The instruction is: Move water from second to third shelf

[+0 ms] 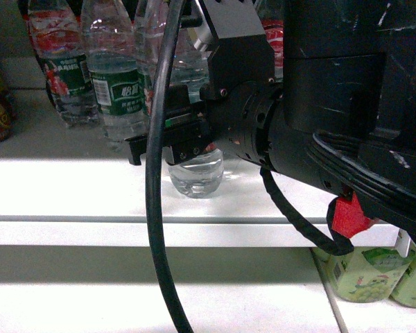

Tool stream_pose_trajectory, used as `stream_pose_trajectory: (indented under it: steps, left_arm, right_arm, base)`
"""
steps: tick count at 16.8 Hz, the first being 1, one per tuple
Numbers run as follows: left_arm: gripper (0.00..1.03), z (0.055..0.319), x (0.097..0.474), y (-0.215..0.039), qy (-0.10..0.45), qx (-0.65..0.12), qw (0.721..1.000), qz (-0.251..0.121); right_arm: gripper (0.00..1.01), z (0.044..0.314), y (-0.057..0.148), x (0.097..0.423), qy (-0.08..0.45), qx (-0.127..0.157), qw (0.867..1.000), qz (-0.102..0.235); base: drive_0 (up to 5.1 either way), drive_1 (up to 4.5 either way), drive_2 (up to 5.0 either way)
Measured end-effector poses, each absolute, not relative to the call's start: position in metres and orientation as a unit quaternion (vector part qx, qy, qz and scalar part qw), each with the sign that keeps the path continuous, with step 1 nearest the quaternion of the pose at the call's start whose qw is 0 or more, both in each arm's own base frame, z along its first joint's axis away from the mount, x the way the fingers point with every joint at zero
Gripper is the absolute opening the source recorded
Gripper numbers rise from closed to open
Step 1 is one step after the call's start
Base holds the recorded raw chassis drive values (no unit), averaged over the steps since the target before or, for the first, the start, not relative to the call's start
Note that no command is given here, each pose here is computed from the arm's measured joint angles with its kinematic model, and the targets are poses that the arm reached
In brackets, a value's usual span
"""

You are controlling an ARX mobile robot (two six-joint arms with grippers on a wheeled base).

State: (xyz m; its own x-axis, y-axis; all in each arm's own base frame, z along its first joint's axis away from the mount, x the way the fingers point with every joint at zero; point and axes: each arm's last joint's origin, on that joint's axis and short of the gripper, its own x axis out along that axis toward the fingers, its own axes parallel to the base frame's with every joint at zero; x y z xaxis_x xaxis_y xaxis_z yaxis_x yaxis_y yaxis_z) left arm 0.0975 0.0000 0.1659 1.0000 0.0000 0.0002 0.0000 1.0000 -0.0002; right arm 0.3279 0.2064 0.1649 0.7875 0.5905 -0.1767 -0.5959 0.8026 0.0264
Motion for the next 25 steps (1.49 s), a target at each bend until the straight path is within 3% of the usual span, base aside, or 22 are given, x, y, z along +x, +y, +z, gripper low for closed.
stream_pose_trajectory:
  steps: [3,5,12,19,25]
  left_arm:
    - [0.98,0.166,0.097,0.000,0.000,0.000,1.000,0.000]
    - [0.98,0.166,0.097,0.000,0.000,0.000,1.000,0.000]
    - [0.98,0.166,0.097,0.000,0.000,0.000,1.000,0.000]
    - [0.98,0.166,0.097,0.000,0.000,0.000,1.000,0.000]
    - [0.98,0.166,0.097,0.000,0.000,0.000,1.000,0.000]
  right_arm:
    - [0.43,0.164,0.199,0.322,0.092,-0.011,0.945,0.313]
    - [0.43,0.166,0.163,0.306,0.101,0.006,0.955,0.278]
    - [0.43,0.182,0.111,0.291,0.091,0.013,0.977,0.191]
    - [0.42,0.185,0.081,0.273,0.101,0.019,0.983,0.150]
    - [0.42,0.190,0.064,0.244,0.094,0.037,0.984,0.145]
  base:
    - [0.0,0.00,0.0]
    - [0.0,0.00,0.0]
    - [0.0,0.00,0.0]
    - [0.0,0.00,0.0]
    - [0.0,0.00,0.0]
